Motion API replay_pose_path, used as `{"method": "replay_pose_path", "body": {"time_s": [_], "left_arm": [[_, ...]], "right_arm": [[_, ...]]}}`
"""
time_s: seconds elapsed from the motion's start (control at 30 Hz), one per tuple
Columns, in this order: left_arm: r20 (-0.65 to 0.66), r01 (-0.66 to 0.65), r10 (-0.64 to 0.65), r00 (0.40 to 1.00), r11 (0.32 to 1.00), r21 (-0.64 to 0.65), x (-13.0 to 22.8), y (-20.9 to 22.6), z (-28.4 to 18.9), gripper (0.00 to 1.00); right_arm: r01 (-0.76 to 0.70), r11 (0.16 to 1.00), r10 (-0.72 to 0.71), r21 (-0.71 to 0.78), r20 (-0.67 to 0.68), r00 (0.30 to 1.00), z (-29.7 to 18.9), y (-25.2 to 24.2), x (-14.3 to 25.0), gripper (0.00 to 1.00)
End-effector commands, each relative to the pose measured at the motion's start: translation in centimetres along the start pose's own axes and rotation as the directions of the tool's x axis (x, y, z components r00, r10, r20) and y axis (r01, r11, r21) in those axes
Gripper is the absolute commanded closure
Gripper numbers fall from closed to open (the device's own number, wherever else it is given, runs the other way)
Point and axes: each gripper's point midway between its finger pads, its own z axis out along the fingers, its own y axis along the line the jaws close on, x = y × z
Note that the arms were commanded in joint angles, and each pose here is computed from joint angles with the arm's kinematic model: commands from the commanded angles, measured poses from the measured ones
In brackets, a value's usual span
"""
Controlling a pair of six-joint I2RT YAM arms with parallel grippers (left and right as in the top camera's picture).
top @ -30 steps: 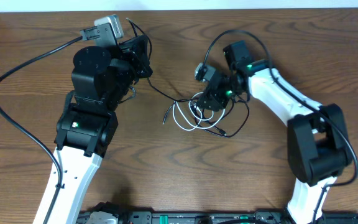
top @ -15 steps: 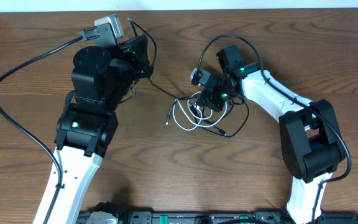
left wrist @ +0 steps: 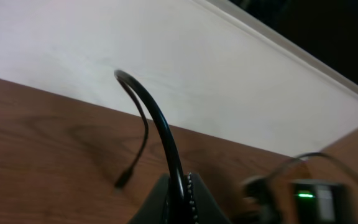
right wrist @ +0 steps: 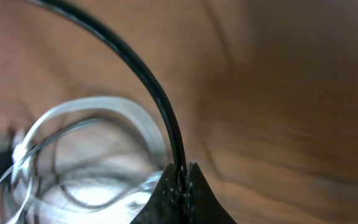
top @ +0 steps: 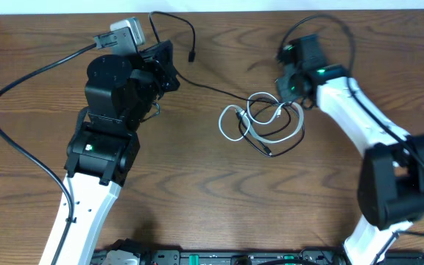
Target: Untangle cables
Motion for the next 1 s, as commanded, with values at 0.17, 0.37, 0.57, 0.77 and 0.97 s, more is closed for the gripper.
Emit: {"method": "replay_pose_path", "body": {"time_s": [0.17, 0.37, 0.57, 0.77, 0.97], "left_arm": [[0.052, -0.027, 0.036, 0.998, 0.984, -0.178, -1.3, 3.0, -0.8, 0.92], [0.001, -0.034, 0.035, 0.999, 0.978, -0.205, 0.0, 3.7, -0.9, 0.92], [-0.041, -0.04, 0.031, 0.999, 0.973, -0.227, 1.0, 4.3, -1.0, 0.93], [0.115, -0.089, 0.106, 0.988, 0.986, -0.144, -3.0, 1.9, -0.7, 0.92], [0.339, -0.106, 0.098, 0.936, 0.994, 0.004, -8.3, -2.0, -1.8, 0.93]], "right_arm": [[-0.105, 0.993, 0.115, -0.055, 0.235, 0.965, -8.3, -2.0, -5.3, 0.99], [-0.177, 0.967, 0.236, -0.185, 0.377, 0.896, -15.4, -3.2, -7.6, 0.99], [-0.255, 0.914, 0.364, -0.315, 0.362, 0.858, -18.7, -4.1, -6.9, 0.99], [-0.309, 0.897, 0.385, -0.318, 0.212, 0.898, -16.0, -3.5, -4.1, 0.89], [-0.278, 0.903, 0.332, -0.329, 0.121, 0.936, -13.7, -2.5, -2.4, 0.47]]}}
